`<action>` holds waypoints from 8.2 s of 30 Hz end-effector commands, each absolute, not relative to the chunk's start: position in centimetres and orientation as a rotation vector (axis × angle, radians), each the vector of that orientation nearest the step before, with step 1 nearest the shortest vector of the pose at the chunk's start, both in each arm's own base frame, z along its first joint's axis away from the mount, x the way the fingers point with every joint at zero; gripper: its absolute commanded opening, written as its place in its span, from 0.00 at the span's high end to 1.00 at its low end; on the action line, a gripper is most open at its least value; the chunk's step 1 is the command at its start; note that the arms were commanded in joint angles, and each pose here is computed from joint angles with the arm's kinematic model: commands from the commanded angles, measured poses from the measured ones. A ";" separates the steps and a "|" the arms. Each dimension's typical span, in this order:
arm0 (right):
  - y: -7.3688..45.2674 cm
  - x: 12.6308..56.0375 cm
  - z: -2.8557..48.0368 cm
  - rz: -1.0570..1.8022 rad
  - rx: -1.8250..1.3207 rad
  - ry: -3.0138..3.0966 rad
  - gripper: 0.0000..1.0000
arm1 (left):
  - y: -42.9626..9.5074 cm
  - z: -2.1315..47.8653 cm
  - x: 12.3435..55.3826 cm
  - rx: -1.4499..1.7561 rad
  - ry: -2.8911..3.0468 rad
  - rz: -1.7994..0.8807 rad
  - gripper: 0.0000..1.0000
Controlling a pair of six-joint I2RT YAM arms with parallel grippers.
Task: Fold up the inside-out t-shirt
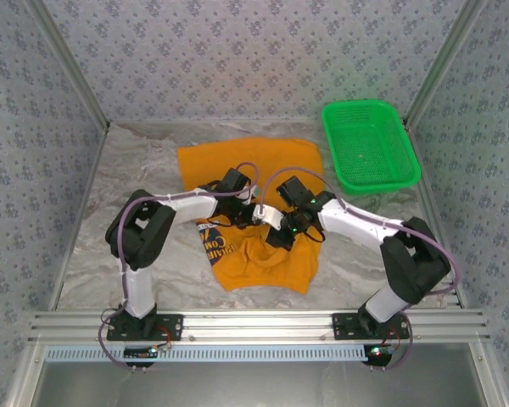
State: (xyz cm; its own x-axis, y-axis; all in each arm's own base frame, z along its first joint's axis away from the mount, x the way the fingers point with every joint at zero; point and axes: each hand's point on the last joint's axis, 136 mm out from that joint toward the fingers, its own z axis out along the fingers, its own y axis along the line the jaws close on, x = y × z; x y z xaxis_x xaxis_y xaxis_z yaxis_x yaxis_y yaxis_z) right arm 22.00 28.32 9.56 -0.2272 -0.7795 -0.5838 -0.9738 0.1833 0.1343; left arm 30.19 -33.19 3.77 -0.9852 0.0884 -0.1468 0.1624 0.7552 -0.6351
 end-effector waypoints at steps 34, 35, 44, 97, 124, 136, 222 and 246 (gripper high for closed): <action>27.2 21.9 7.8 0.210 -1.780 1.881 0.92 | -29.9 6.8 23.0 0.186 2.852 -1.148 0.71; 27.3 21.6 8.4 0.273 -1.771 1.876 0.99 | -30.4 6.5 22.8 0.184 2.858 -1.159 0.71; 23.8 23.7 13.0 0.569 -1.335 1.999 0.79 | -35.6 9.0 22.9 0.347 2.742 -1.266 0.57; 25.6 22.7 6.8 0.751 -1.410 2.475 1.00 | -33.9 10.8 13.9 1.215 1.833 -0.711 1.00; 15.7 30.7 11.7 0.409 -0.431 2.547 0.51 | -34.4 14.0 20.0 0.918 2.159 -0.840 0.53; 21.9 27.9 8.5 0.801 -0.382 2.772 0.67 | -38.5 11.9 24.4 0.738 2.431 -1.129 0.55; 23.9 24.3 21.4 1.497 -0.706 2.206 1.00 | -33.0 17.2 23.5 1.031 1.840 -0.801 0.66; 16.4 30.1 8.2 0.531 -0.387 2.593 0.79 | -35.1 19.2 20.1 1.152 1.829 -1.366 1.00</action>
State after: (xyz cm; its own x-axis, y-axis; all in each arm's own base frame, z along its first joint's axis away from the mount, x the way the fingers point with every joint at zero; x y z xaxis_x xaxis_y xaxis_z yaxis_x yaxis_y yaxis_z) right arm 29.00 17.92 10.09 -0.8525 -0.1933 -0.4857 -0.4151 0.8151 0.4041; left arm 23.05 -33.61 17.91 -0.3714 0.3249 -0.8698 0.9137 0.2942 -0.2803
